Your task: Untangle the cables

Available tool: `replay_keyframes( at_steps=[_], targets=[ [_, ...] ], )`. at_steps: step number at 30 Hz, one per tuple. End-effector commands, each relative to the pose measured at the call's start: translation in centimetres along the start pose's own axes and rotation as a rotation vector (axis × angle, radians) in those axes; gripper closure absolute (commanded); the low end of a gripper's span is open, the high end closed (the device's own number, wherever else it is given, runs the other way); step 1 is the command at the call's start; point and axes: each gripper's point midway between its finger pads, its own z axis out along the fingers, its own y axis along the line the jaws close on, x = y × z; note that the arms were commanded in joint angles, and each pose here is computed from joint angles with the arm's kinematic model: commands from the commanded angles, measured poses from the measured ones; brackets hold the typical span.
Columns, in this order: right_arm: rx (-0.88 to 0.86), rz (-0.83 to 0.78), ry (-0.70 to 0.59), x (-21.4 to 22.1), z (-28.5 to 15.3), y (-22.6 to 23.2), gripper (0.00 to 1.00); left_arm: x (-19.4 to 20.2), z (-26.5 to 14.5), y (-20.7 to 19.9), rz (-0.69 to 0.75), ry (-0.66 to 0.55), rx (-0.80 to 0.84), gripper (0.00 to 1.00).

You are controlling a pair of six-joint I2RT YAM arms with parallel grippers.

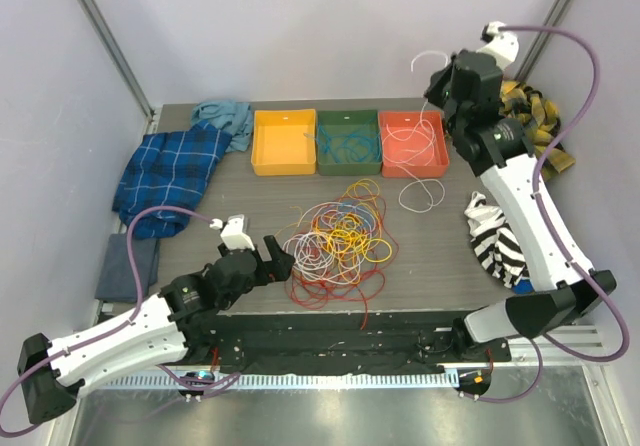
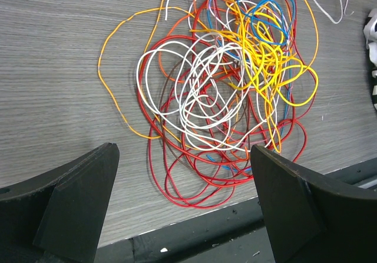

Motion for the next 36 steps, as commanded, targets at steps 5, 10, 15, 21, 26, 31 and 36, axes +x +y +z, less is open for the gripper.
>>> replay_keyframes(
  at_steps=[5, 10, 15, 21, 26, 31, 36],
  targets=[
    [0.133, -0.076, -0.016, -1.4, 8.5, -0.7, 0.99, -1.7, -0.6, -1.6, -0.042, -0.041, 0.044, 0.0],
    [0.222, -0.068, 0.055, 2.3, 14.6, -3.9, 0.99, -1.8, -0.7, -1.1, -0.038, -0.051, 0.026, 0.0],
    [0.297, -0.107, 0.147, 7.3, 18.8, -6.9, 0.99, -2.3, -0.9, -0.4, -0.022, -0.071, -0.003, 0.0],
    [0.344, -0.146, 0.224, 11.1, 20.7, -8.7, 0.52, -2.4, -0.6, -0.3, -0.009, -0.079, -0.018, 0.0],
    [0.337, -0.125, 0.172, 8.5, 18.8, -8.0, 0.35, -2.3, -0.4, -0.7, -0.003, -0.068, -0.01, 0.0],
    [0.325, -0.118, 0.169, 8.3, 15.6, -8.4, 0.33, -1.9, -0.1, -1.4, -0.007, -0.051, 0.01, 0.0],
    [0.291, -0.068, 0.263, 13.7, 10.7, -10.1, 0.35, -1.6, 0.0, -1.7, -0.019, -0.04, 0.029, 0.0]
  ],
)
